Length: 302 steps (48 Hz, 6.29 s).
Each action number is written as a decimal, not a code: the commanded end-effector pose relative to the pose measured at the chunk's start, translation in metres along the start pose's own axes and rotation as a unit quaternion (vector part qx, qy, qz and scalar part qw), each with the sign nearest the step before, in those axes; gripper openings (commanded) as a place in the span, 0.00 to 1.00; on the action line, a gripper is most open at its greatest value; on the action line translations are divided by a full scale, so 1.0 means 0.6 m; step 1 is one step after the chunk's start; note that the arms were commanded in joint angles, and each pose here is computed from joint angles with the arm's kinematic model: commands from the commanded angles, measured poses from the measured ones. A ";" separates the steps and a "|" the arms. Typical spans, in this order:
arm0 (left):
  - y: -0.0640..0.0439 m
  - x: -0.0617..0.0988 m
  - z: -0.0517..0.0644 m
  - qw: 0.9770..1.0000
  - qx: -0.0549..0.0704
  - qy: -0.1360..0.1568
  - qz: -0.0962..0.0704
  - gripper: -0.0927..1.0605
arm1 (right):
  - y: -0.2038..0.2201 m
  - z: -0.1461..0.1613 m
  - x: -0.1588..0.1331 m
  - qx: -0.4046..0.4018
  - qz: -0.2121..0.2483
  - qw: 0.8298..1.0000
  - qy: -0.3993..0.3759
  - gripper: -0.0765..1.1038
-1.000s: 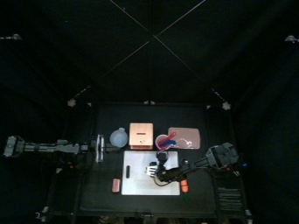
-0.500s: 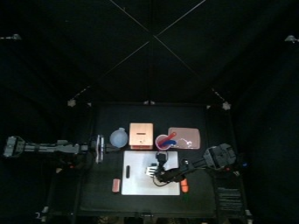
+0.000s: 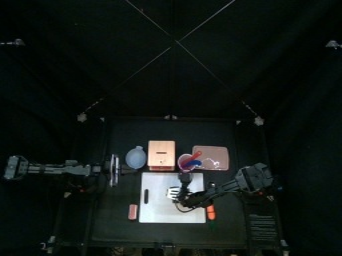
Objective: Place sushi on board then cut the sushi with the knife then place the pieces on the plate
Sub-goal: Pick knife at handle with right hand
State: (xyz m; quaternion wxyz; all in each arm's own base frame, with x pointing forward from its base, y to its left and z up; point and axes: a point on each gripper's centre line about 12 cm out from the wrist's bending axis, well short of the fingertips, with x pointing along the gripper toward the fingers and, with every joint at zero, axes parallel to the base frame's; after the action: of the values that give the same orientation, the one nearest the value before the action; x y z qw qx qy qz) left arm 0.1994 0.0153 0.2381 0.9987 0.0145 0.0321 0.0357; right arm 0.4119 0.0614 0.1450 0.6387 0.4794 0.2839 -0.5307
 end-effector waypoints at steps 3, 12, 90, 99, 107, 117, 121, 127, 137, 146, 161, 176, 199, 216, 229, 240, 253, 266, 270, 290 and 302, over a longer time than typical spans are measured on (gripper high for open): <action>0.001 0.003 0.007 1.000 0.000 -0.003 0.002 0.06 | 0.001 0.037 -0.047 -0.005 0.036 0.999 -0.022 0.86; 0.002 0.003 0.004 1.000 -0.004 0.004 0.003 0.06 | -0.018 0.052 -0.051 -0.039 0.053 0.996 -0.054 0.86; 0.031 0.003 -0.002 0.994 -0.086 0.026 0.057 0.06 | -0.246 0.248 -0.109 -0.036 0.180 0.979 -0.085 0.86; 0.035 0.002 -0.002 0.994 -0.087 0.026 0.062 0.06 | -0.264 0.280 -0.119 -0.021 0.251 0.965 -0.076 0.86; 0.037 0.002 -0.001 0.994 -0.088 0.025 0.066 0.06 | -0.258 0.317 -0.138 -0.035 0.308 0.945 -0.107 0.85; 0.037 0.002 -0.001 0.994 -0.089 0.025 0.067 0.06 | -0.254 0.346 -0.139 -0.084 0.325 0.930 -0.152 0.85; 0.038 0.002 -0.001 0.993 -0.089 0.024 0.068 0.06 | -0.249 0.357 -0.143 -0.111 0.334 0.921 -0.169 0.85; 0.039 0.002 -0.001 0.993 -0.089 0.024 0.070 0.06 | -0.248 0.376 -0.144 -0.133 0.340 0.913 -0.184 0.85; 0.040 0.002 -0.004 0.993 -0.092 0.026 0.071 0.06 | -0.249 0.394 -0.121 -0.197 0.330 0.905 -0.181 0.85; 0.041 0.001 -0.005 0.993 -0.092 0.026 0.073 0.06 | -0.240 0.412 -0.105 -0.273 0.310 0.892 -0.185 0.85; 0.041 0.000 -0.010 0.992 -0.094 0.030 0.074 0.06 | -0.210 0.440 -0.135 -0.341 0.316 0.859 -0.213 0.85; 0.042 -0.003 -0.018 0.992 -0.093 0.036 0.076 0.06 | -0.207 0.420 -0.139 -0.398 0.318 0.835 -0.210 0.85; 0.046 -0.005 -0.023 0.991 -0.094 0.040 0.083 0.06 | -0.208 0.387 -0.144 -0.460 0.308 0.793 -0.254 0.85; 0.049 -0.007 -0.031 0.991 -0.094 0.045 0.088 0.06 | -0.238 0.376 -0.116 -0.398 0.302 0.836 -0.228 0.85; 0.051 -0.008 -0.031 0.990 -0.094 0.045 0.091 0.06 | -0.205 0.413 -0.150 -0.324 0.341 0.856 -0.215 0.85; 0.052 -0.008 -0.031 0.990 -0.095 0.044 0.093 0.06 | -0.174 0.440 -0.139 -0.331 0.366 0.859 -0.140 0.84; 0.051 -0.008 -0.031 0.990 -0.094 0.045 0.092 0.06 | -0.182 0.494 -0.117 -0.341 0.351 0.866 -0.097 0.84; 0.053 -0.008 -0.031 0.990 -0.095 0.046 0.094 0.06 | -0.190 0.524 -0.098 -0.338 0.347 0.875 -0.013 0.84; 0.053 -0.008 -0.032 0.990 -0.095 0.047 0.094 0.06 | -0.185 0.516 -0.085 -0.350 0.337 0.874 0.021 0.84; 0.058 -0.010 -0.035 0.989 -0.094 0.048 0.103 0.06 | -0.154 0.527 -0.104 -0.358 0.306 0.871 0.139 0.84; 0.058 -0.010 -0.037 0.989 -0.094 0.049 0.103 0.06 | -0.134 0.529 -0.083 -0.365 0.274 0.869 0.191 0.84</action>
State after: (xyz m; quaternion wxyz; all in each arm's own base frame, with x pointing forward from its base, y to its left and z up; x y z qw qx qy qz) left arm 0.1872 0.0488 0.2132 0.9835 -0.0791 0.0823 0.1402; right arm 0.2698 -0.2036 0.2702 0.8105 0.3795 0.4367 -0.0911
